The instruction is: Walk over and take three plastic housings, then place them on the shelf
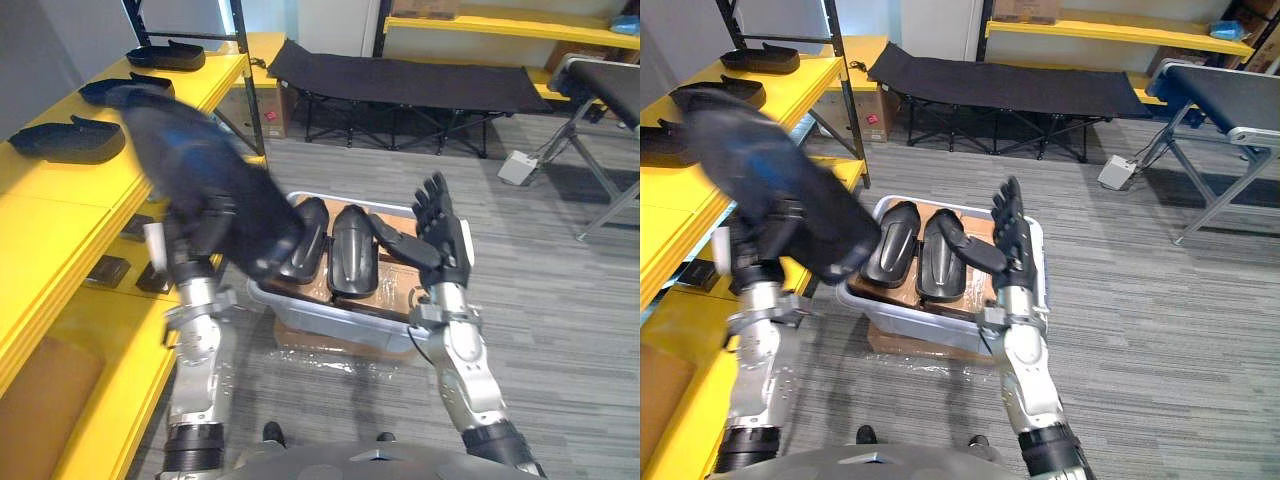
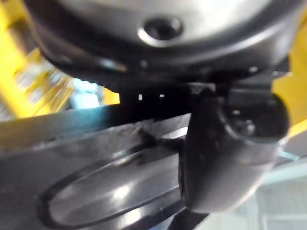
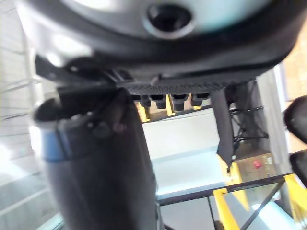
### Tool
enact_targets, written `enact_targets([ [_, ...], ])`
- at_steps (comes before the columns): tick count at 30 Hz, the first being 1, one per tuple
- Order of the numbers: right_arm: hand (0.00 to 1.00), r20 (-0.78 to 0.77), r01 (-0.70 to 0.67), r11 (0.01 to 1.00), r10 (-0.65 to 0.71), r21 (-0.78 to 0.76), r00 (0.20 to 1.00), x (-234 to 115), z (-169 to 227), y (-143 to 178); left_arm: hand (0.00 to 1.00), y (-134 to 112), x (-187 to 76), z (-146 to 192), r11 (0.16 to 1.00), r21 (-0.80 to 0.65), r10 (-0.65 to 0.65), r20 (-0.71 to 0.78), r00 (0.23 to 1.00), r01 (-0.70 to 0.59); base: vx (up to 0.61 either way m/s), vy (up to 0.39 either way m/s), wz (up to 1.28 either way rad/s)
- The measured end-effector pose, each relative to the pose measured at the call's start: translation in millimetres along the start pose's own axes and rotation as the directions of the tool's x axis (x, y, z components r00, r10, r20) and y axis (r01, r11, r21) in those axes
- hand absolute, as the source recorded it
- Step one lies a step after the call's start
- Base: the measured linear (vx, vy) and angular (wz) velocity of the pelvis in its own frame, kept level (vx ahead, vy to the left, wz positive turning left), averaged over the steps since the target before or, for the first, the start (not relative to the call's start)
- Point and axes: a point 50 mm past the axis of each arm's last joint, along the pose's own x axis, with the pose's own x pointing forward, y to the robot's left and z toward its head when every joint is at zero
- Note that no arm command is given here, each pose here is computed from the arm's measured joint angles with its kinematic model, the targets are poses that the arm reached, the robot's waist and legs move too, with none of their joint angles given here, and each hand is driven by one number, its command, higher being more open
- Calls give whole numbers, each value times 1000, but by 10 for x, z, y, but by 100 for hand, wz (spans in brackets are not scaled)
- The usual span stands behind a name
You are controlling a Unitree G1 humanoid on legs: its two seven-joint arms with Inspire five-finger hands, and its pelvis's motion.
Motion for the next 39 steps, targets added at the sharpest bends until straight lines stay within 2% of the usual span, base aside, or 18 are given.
enact_targets([
  [1,100,-26,16,1000,-16,27,1000,-43,-24,-96,0,108,-20,37,996,57,68,42,997,-71,24,1,3],
  [3,100,-56,-4,995,10,100,998,-82,-55,-156,0,162,-81,62,985,127,109,75,991,-118,16,0,2],
  [5,100,-75,-90,980,104,177,992,-103,-94,-93,0,158,-147,41,972,199,109,89,990,-125,0,0,0],
  [9,100,-99,-166,964,190,207,977,-172,-150,-54,0,58,-199,21,971,228,56,90,994,-75,11,4,-5],
  [12,100,-149,-128,983,146,128,978,-239,-216,-136,0,66,-205,8,974,223,29,71,997,-44,13,6,-7],
  [16,100,-214,-3,1000,9,27,977,-346,-318,-326,0,194,-300,-80,994,103,-21,-52,998,26,18,3,2],
  [19,100,-227,31,999,-26,18,973,-350,-347,-340,0,300,-369,-124,997,64,-24,-108,994,31,5,0,13],
  [22,100,-245,52,998,-44,25,968,-308,-407,-302,0,354,-377,-100,998,65,-16,-102,995,23,-23,0,40],
  [27,100,-276,6,1000,-3,10,961,-238,-476,-172,0,393,-374,246,997,57,-53,24,998,51,-31,0,74],
  [29,100,-262,-36,999,39,15,964,-164,-453,-76,0,479,-355,344,996,79,-44,67,997,39,-41,-9,65],
  [32,100,-212,-111,994,110,7,971,19,-360,91,0,696,-425,350,995,103,6,37,999,-10,-23,-3,27],
  [34,100,-188,-137,991,135,2,973,89,-314,153,0,793,-487,335,998,56,6,-3,1000,-6,-38,19,37],
  [39,100,-245,-133,988,110,-79,963,0,-366,-13,0,645,-495,321,988,-45,-145,5,989,145,-62,44,98],
])
